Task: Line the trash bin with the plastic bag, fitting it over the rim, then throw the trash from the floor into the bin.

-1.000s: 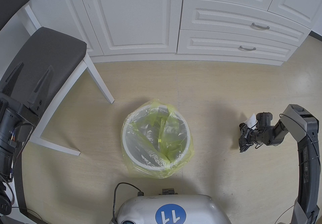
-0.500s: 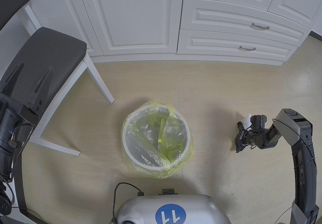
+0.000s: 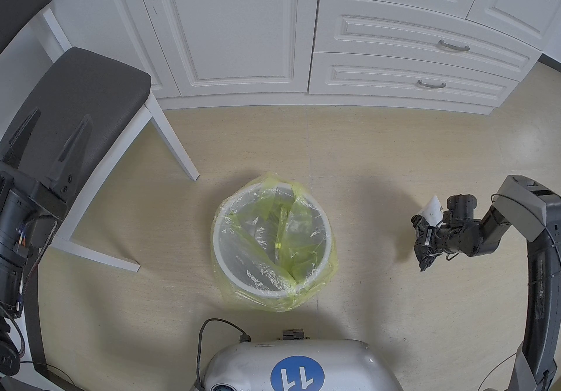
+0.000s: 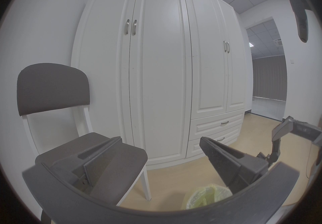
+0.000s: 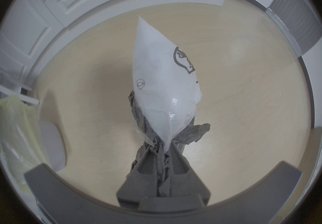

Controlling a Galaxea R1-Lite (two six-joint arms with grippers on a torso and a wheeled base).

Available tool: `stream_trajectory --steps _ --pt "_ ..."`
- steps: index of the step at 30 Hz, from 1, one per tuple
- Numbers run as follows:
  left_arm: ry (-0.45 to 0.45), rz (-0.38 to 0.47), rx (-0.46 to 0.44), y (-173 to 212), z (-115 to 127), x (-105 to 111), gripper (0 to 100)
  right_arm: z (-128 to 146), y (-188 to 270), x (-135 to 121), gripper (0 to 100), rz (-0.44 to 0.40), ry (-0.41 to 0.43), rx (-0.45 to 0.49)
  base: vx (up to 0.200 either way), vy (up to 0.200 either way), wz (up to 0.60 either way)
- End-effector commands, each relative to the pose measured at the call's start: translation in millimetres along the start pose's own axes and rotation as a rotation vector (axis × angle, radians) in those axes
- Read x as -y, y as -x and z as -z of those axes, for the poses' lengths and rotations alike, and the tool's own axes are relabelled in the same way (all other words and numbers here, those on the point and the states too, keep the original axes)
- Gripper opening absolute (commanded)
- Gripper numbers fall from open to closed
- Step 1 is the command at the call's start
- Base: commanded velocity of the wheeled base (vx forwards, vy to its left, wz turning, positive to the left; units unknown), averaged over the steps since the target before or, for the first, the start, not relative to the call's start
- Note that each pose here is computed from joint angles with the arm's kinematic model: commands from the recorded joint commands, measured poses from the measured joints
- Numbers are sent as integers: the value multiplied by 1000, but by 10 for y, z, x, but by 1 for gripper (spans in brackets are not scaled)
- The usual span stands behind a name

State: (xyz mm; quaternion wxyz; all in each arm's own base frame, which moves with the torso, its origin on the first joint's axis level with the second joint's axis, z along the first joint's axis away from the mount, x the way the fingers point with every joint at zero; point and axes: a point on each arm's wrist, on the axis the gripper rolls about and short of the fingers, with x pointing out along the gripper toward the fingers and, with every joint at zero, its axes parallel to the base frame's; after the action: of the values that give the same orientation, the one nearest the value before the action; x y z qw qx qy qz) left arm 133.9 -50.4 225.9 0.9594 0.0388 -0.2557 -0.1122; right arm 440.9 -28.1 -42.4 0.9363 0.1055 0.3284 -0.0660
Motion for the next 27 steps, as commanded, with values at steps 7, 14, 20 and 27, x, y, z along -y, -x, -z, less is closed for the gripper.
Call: stream_trajectory --steps 7,14,20,27 --pt "0 -2 8 6 -19 -4 100 -470 1361 -193 0 -198 159 128 0 0 0" --pt "0 -2 8 6 -19 -4 100 -529 2040 -462 0 -302 216 221 0 0 0" --pt "1 -3 10 8 -22 -5 100 -471 2530 -663 0 -391 263 284 0 0 0" --pt "-4 5 -20 10 33 8 100 -302 3049 -797 0 -484 373 370 0 0 0"
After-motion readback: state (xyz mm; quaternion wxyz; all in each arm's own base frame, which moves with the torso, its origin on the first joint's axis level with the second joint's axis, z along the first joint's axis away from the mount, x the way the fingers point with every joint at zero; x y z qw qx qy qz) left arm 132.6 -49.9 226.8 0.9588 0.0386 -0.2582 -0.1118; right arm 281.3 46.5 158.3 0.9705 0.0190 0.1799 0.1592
